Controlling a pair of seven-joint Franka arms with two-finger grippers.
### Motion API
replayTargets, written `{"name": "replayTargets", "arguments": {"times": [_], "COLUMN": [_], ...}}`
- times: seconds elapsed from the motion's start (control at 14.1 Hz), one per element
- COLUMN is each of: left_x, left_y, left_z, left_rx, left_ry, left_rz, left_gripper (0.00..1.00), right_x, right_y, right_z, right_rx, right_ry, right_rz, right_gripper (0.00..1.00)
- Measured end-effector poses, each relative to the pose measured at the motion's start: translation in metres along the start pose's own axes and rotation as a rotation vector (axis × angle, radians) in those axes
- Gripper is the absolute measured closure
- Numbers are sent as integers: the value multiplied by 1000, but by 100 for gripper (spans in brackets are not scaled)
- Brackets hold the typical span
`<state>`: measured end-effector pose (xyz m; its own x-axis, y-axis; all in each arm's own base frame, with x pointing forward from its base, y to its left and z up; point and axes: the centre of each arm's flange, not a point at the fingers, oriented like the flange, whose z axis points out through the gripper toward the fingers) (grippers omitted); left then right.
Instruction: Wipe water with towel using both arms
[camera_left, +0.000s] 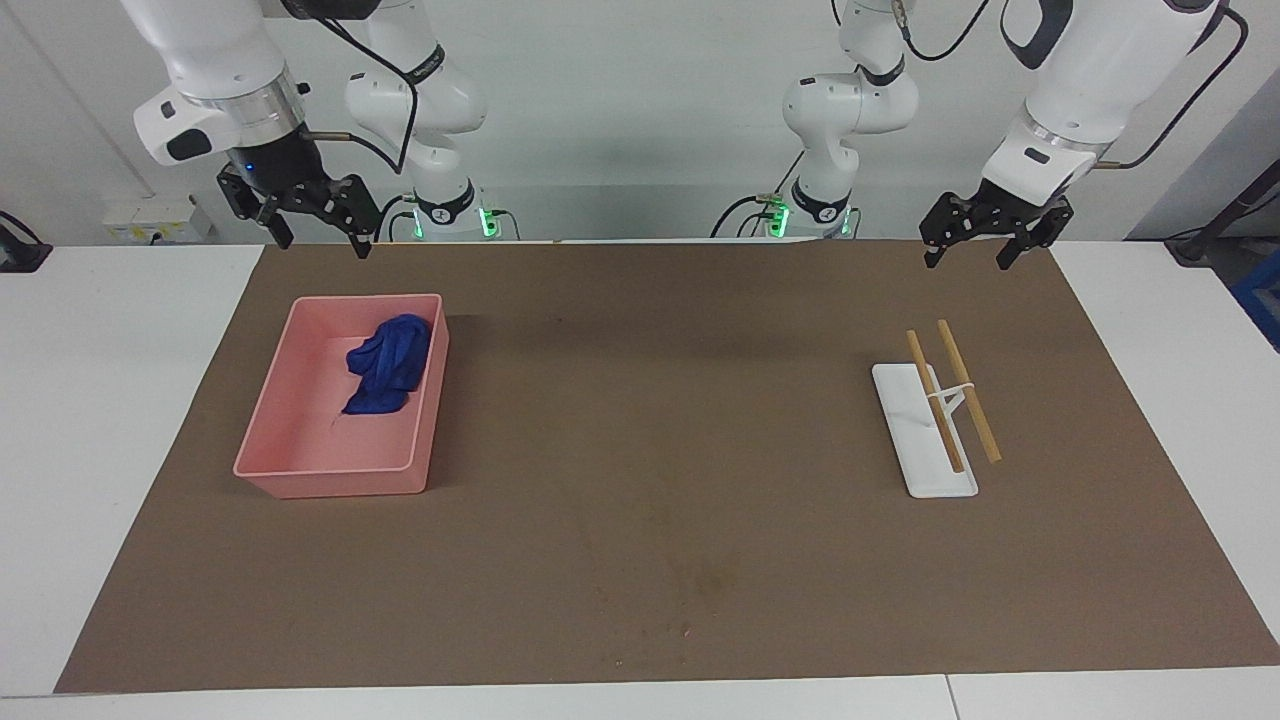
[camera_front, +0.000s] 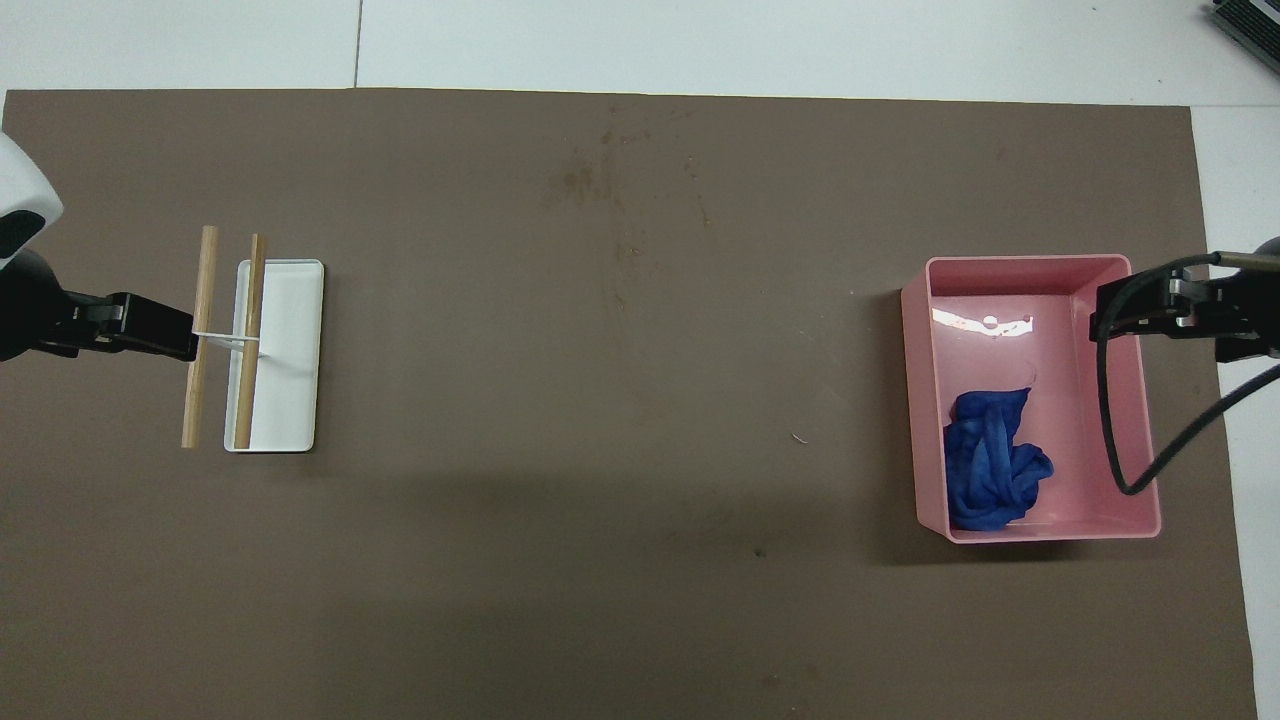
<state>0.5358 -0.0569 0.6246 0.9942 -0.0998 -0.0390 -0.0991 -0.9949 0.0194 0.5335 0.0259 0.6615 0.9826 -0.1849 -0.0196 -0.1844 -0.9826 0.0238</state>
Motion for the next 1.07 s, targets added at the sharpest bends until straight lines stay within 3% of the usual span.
{"name": "replayTargets", "arguments": {"times": [1.07], "left_x": [1], "left_y": [-2], "left_z": [0], "left_rx": [3], "left_ry": [5], "left_rz": [-2], "left_gripper": [0], "right_x": [-7], "right_y": [9], "right_z": [13], "right_rx": [-15], "right_ry": [-62], "right_rz": [-21], "right_gripper": [0]}}
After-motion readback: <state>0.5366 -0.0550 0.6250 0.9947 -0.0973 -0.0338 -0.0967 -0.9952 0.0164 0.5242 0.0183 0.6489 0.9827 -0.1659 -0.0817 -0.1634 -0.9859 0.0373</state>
